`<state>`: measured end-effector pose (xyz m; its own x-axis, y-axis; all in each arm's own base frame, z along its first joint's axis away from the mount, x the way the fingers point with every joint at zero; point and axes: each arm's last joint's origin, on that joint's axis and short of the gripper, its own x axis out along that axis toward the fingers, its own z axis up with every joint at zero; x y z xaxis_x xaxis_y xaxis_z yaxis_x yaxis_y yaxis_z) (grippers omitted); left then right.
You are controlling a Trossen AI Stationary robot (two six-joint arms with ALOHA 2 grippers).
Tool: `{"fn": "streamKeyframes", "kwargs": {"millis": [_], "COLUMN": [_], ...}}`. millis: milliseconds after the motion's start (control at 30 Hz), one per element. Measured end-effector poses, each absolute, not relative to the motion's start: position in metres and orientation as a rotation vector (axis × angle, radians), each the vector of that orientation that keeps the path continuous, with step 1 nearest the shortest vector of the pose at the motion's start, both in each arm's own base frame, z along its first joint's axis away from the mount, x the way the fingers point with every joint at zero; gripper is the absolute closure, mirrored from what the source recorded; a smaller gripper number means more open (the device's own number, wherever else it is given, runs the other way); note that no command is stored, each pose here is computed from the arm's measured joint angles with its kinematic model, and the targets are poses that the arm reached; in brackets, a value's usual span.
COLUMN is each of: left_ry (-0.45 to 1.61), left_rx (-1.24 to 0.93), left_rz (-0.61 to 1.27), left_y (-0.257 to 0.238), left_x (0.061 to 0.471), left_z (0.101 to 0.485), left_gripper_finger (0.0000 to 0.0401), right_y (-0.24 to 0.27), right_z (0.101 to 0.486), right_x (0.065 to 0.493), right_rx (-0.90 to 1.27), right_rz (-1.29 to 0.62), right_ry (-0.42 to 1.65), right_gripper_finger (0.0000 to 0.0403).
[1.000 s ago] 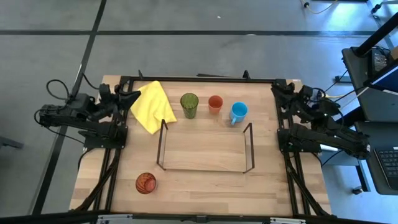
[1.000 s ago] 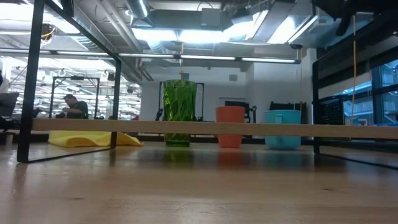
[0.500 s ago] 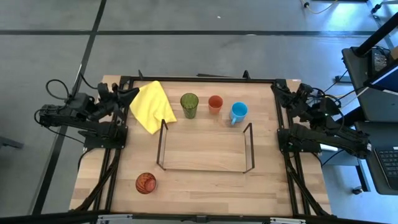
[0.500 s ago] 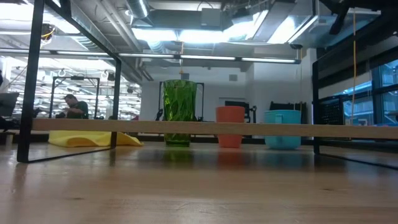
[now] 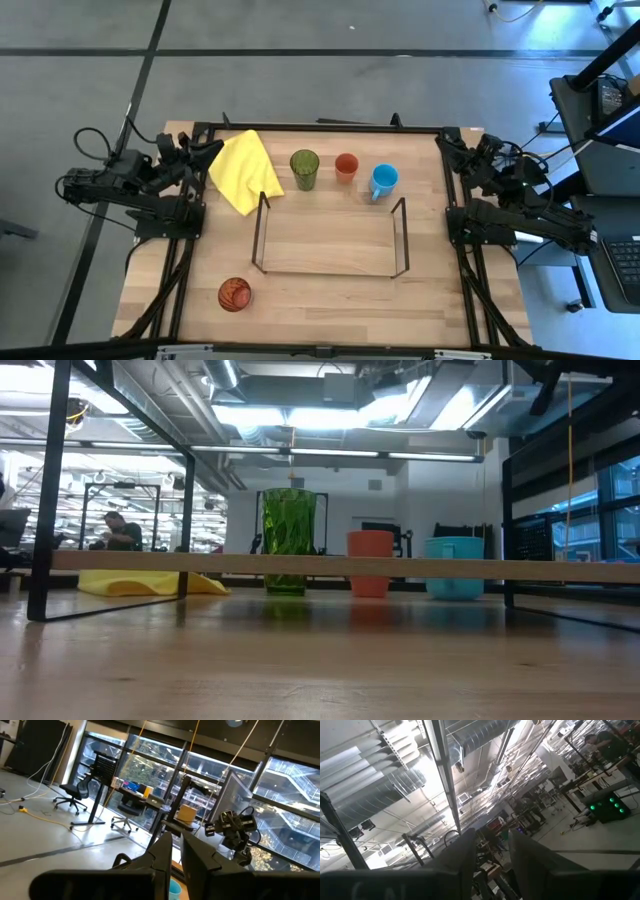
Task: Stack small to large cups/mugs on shelf
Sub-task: Put the green cup on the shelf
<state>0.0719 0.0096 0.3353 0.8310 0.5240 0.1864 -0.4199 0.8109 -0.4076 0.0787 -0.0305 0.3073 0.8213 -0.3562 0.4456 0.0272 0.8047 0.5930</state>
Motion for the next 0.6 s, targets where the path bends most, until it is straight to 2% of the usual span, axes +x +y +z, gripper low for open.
{"fn": "streamKeyframes", "kwargs": {"millis": [600], "left_ry": [-0.31], "left_rx": [-0.372], "left_rz": [0.511], "left_y": [0.0097], "left_x": [0.0717], "left_z": [0.3363], "left_gripper_finger": [0.0369], "right_y": [-0.0305], "right_z": [0.307], "right_x": [0.0788], "right_rx": [0.607], "right_rz": [-0.218], "right_ry": [-0.576], "right_gripper_finger": [0.0283]}}
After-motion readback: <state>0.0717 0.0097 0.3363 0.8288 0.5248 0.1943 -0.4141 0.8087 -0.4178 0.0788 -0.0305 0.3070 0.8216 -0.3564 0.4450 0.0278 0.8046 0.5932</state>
